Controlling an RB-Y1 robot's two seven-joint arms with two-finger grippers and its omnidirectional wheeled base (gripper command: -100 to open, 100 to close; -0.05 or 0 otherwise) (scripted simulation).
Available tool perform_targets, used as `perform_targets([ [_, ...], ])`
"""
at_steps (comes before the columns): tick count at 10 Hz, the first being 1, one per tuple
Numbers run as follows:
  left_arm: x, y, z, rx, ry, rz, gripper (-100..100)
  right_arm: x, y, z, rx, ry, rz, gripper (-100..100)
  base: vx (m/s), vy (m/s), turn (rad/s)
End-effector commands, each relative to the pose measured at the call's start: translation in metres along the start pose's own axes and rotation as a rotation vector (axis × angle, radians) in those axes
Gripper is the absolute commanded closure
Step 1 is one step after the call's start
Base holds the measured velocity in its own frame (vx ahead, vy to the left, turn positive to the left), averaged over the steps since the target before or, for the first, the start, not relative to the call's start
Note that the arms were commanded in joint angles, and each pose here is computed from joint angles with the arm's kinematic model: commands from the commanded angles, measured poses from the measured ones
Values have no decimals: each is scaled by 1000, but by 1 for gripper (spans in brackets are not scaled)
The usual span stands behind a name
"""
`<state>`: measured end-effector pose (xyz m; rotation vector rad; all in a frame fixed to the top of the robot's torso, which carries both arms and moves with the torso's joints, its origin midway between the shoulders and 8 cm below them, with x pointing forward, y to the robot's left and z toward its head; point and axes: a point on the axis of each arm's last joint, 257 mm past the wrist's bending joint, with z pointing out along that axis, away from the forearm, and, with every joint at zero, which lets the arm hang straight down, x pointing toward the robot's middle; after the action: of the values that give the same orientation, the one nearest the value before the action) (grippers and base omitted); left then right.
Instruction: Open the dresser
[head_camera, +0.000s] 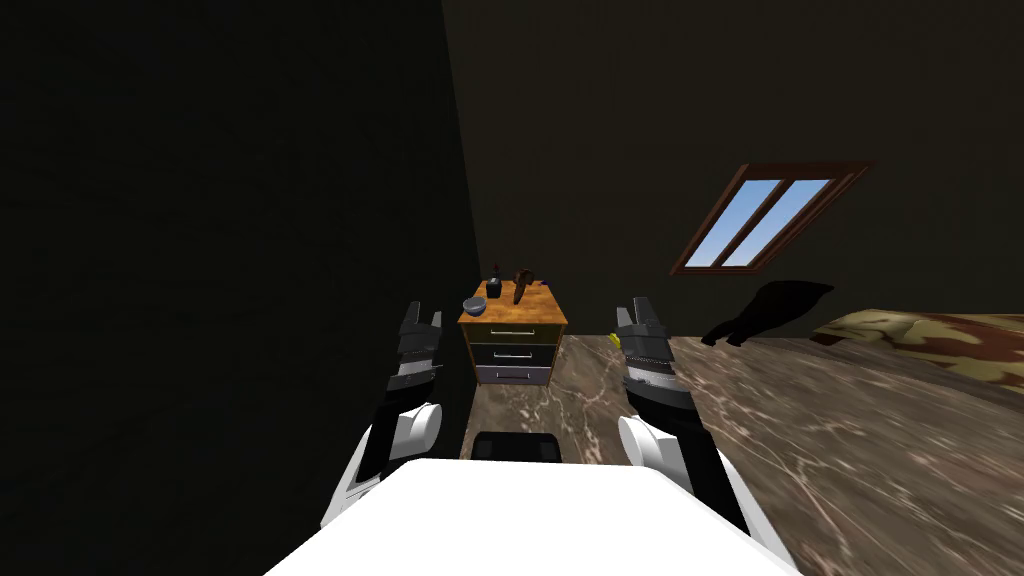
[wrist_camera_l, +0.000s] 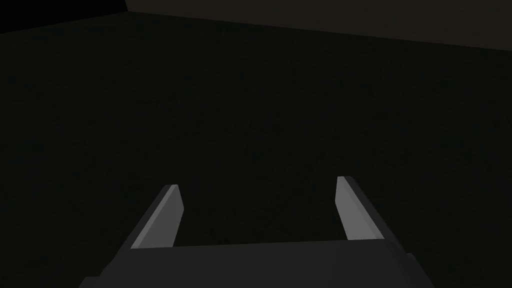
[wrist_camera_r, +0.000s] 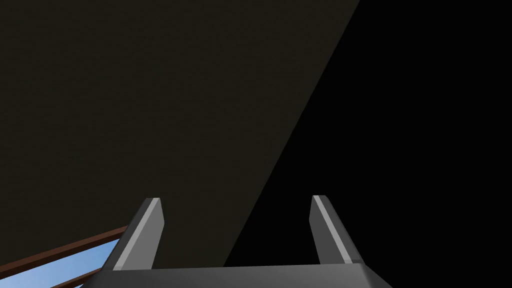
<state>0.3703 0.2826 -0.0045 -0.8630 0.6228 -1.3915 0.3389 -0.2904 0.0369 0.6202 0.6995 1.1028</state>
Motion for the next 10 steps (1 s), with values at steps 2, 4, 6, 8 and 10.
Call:
perform_targets([
  [2,0,0,0,0,0,0,0,0,0,0,0,0,0,0,0,0,0],
  [4,0,0,0,0,0,0,0,0,0,0,0,0,0,0,0,0,0],
  [6,0,0,0,0,0,0,0,0,0,0,0,0,0,0,0,0,0],
  [8,0,0,0,0,0,0,0,0,0,0,0,0,0,0,0,0,0],
  [10,4,4,-1,-6,38,22,-100,0,0,0,0,0,0,0,5,-2,0],
])
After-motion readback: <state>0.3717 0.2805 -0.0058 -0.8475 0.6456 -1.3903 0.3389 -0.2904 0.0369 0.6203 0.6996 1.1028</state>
